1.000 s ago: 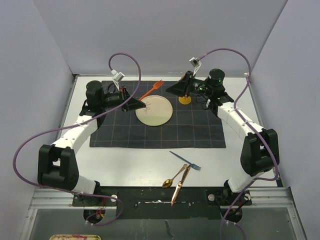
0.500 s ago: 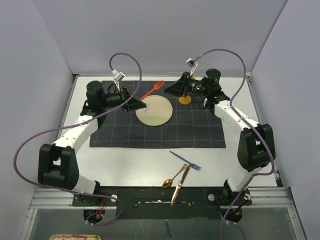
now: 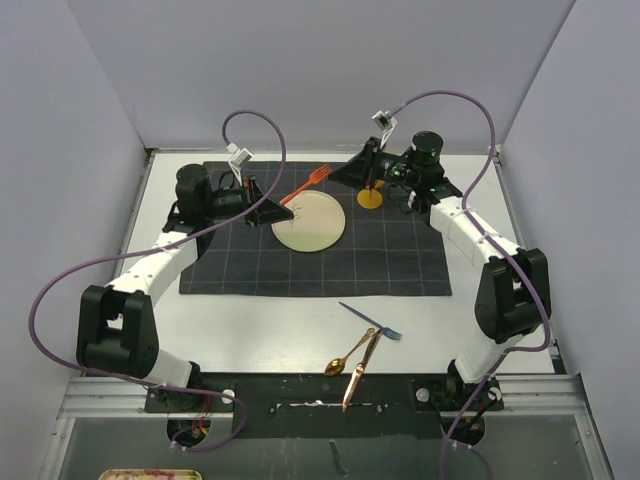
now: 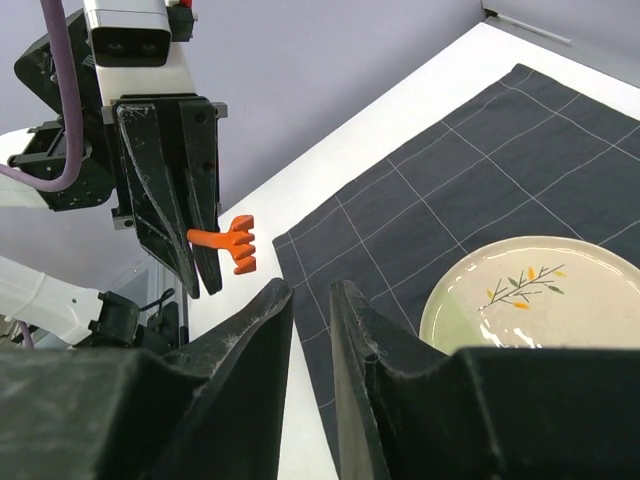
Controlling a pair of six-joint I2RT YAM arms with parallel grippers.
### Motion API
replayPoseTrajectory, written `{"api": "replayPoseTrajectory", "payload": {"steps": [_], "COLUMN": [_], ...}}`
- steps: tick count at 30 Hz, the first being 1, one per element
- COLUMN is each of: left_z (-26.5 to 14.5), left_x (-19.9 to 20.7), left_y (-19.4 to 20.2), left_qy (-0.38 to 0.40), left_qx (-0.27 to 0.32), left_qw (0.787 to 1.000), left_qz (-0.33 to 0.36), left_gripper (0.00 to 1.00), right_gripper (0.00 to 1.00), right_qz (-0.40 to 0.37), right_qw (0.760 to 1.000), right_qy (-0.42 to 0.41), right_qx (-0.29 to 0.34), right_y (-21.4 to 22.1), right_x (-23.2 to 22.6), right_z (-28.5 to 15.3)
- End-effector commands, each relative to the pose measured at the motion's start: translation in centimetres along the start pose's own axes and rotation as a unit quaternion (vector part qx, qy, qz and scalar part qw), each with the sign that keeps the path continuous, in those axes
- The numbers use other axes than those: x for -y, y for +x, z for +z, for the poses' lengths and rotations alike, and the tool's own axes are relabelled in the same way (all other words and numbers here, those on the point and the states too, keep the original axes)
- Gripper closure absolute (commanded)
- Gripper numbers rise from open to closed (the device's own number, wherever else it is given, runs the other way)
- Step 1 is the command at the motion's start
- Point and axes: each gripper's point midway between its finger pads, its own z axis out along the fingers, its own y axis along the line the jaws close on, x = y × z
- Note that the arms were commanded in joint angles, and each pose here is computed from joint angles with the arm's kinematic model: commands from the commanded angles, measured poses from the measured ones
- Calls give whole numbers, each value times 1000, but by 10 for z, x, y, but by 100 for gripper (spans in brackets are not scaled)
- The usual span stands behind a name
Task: Set the dinner table for one person
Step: Adjust the fork.
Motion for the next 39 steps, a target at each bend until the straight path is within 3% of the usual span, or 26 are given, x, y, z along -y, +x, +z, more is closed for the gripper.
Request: {"api": "replayPoseTrajectory", "payload": {"steps": [1,19,32,39], "left_z": [4,6,-14,-9], "left_x": [-5,-19,-18,-22], "left_y": [3,-3,-47,-34], "left_qy": [3,-12,-16,-16], "left_qx": [-5,-4,42,30], "left_qw": [1000,1000,998,999], "left_qz": [20,25,45,36], "left_gripper": [100,100,100,100], "right_gripper": [77,78,79,79], "right_qz": [-51,-64,-63,-66], "right_qw": [998,998,998,998], "right_qy": [-10,-9,-10,-13], "right_qx": [23,16,10,13], "right_y": [-27,-22,-14,-17], "right_x": [-18,-25,-25,-27], "right_z": [1,-7,-10,-9]}}
